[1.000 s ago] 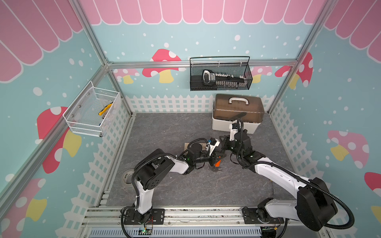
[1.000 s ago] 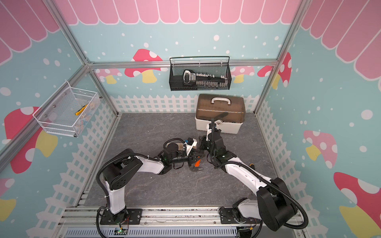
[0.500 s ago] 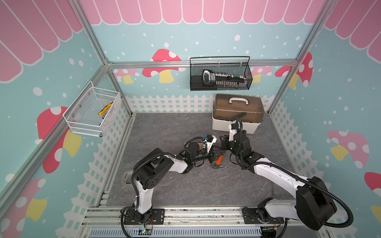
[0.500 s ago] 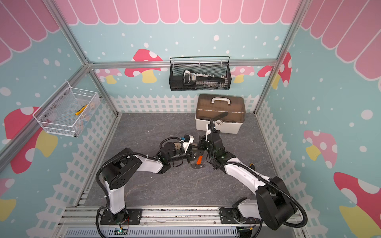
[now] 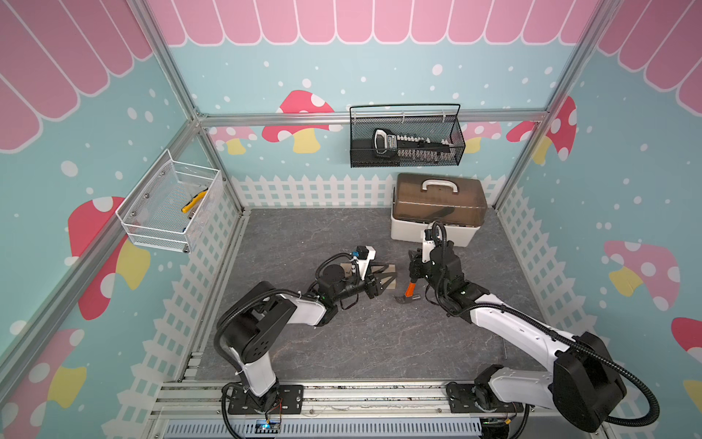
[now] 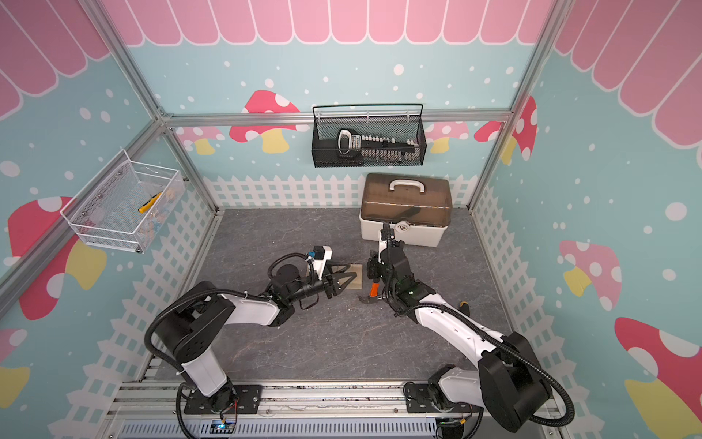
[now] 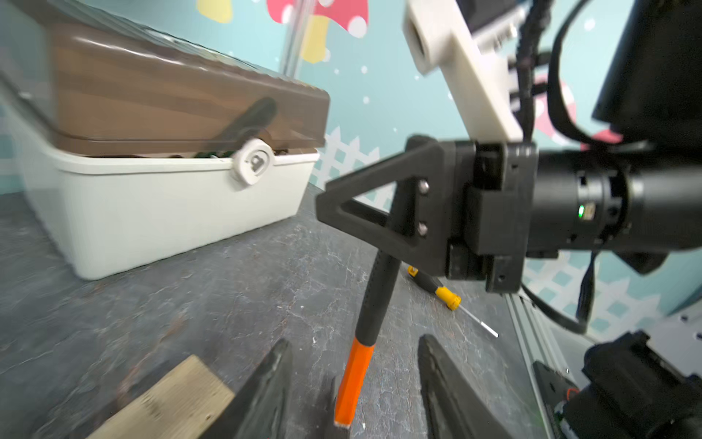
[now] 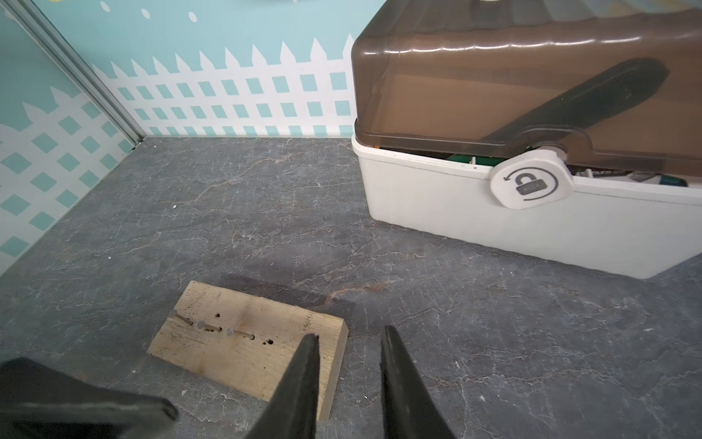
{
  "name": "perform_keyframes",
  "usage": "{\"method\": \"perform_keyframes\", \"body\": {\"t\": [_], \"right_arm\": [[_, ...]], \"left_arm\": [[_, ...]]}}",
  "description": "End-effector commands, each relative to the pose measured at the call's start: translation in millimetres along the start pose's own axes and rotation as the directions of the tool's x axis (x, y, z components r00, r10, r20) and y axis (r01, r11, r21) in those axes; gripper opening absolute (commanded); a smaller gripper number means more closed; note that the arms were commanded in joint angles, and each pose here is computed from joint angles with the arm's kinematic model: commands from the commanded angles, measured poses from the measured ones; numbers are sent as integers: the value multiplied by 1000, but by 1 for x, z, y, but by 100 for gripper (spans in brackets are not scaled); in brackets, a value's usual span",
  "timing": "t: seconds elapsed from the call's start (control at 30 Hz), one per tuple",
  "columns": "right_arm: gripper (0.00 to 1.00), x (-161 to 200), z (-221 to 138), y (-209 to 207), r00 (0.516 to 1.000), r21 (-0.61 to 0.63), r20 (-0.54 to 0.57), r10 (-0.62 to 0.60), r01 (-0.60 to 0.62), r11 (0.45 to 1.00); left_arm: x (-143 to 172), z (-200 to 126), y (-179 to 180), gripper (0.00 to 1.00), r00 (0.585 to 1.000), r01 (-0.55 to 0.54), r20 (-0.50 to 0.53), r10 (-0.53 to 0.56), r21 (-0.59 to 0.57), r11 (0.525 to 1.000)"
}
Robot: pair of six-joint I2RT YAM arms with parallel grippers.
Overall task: Use a claw hammer to pull out a nail
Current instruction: Pick up the hammer at the center of the board, then remove the nail from the mounting plate.
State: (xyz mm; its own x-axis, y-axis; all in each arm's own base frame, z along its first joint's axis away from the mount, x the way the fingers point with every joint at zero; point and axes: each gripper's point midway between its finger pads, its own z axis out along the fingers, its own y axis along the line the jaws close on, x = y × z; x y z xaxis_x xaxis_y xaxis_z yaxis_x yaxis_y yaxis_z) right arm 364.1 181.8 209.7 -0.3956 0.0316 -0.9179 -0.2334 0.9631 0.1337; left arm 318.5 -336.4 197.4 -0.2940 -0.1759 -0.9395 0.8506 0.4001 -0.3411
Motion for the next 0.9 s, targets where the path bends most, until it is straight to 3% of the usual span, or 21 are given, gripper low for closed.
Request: {"method": "perform_keyframes", "body": {"t": [0.0,0.17,0.37,0.57,0.8,0.87], "right_arm": [[0,-54,-15,4,989,61,138,-55,47,997],[0,-77,-14,20,976,109,161,-144,128,986],[0,-103,-3,46,956,165,167,-243,216,962],[0,-111,18,70,942,196,142,-303,273,942],[0,-108,38,94,932,195,112,-344,319,928],[0,-106,40,99,929,202,105,-354,329,922]], "left_arm": [[-23,-25,33,58,996,75,54,-66,-202,976],[-27,-70,87,71,962,269,88,-259,-481,834],[-11,-120,130,72,879,447,165,-446,-609,655],[10,-140,151,68,814,524,191,-548,-648,553],[28,-151,167,60,772,554,195,-605,-673,491],[33,-147,169,58,766,555,177,-619,-669,495]]}}
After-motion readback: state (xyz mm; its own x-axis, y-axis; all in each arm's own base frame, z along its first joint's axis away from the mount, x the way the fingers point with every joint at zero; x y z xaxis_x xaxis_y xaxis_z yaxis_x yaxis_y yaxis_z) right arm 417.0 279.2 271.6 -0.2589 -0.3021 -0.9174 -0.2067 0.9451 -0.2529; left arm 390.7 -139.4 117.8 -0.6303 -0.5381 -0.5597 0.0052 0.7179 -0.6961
